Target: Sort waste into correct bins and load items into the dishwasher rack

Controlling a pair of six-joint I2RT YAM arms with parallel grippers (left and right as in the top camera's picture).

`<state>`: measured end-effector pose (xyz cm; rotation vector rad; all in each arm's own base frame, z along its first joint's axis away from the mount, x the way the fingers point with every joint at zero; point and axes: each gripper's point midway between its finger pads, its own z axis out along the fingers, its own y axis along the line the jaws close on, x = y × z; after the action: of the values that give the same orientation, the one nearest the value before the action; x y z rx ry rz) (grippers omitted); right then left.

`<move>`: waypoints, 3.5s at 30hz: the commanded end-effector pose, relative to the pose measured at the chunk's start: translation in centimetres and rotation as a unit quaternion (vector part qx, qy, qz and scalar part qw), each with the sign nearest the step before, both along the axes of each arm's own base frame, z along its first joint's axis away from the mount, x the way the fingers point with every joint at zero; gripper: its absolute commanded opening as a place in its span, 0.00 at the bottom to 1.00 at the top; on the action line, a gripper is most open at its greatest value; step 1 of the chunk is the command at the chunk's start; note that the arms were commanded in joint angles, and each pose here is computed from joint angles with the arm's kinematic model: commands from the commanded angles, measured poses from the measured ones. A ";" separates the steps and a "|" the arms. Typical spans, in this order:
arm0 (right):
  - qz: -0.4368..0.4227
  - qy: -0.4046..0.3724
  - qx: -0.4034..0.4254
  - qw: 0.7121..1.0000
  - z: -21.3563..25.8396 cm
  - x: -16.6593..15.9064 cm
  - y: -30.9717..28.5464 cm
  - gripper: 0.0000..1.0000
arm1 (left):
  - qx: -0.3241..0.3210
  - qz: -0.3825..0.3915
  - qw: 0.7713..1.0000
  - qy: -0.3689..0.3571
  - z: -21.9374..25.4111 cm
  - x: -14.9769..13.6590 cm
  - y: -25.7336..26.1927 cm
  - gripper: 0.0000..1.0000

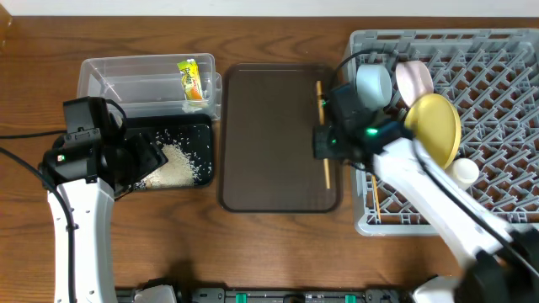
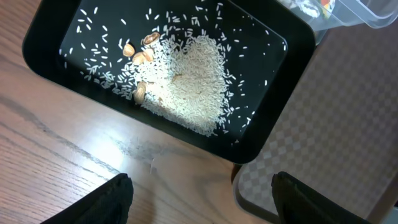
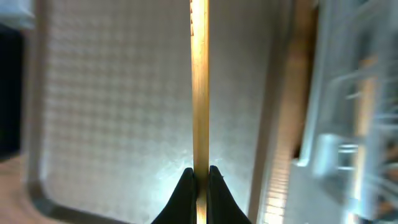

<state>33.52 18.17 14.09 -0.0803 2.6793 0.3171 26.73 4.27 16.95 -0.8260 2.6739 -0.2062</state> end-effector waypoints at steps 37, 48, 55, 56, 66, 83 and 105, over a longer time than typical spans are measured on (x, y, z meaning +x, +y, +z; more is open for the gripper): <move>-0.065 0.069 -0.115 0.989 -3.8 -2.4 -10.9 0.34 | 0.001 0.008 1.000 0.001 0.1 0.0 0.2 0.75; -0.063 0.060 -0.097 0.991 -3.6 -1.9 -10.2 0.43 | 0.004 -0.014 1.000 -0.002 0.1 0.1 -0.1 0.75; -0.060 0.030 -0.029 0.997 -2.7 0.1 -8.6 0.54 | 0.028 -0.126 0.991 -0.023 0.4 1.3 -3.3 0.80; -0.065 0.028 -0.026 0.997 -2.6 0.3 -8.9 0.61 | 0.031 -0.145 0.989 -0.025 0.4 1.5 -4.0 0.81; -0.091 0.096 -0.048 0.990 -2.9 -3.2 -11.6 0.84 | 0.036 -0.201 0.978 0.046 -1.5 -0.8 -6.1 0.88; -0.072 -0.110 -0.017 0.991 3.1 -7.4 -10.4 0.99 | 0.081 -0.185 0.966 -0.163 1.2 -4.4 -5.8 0.95; -0.070 -0.117 -0.042 0.990 2.2 -11.1 -12.5 0.99 | 0.083 -0.185 0.964 -0.172 0.8 -4.6 -5.8 0.96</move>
<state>22.83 6.32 16.81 0.0943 2.4348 0.2116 22.14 -1.81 17.95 -0.1921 2.4398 -0.2054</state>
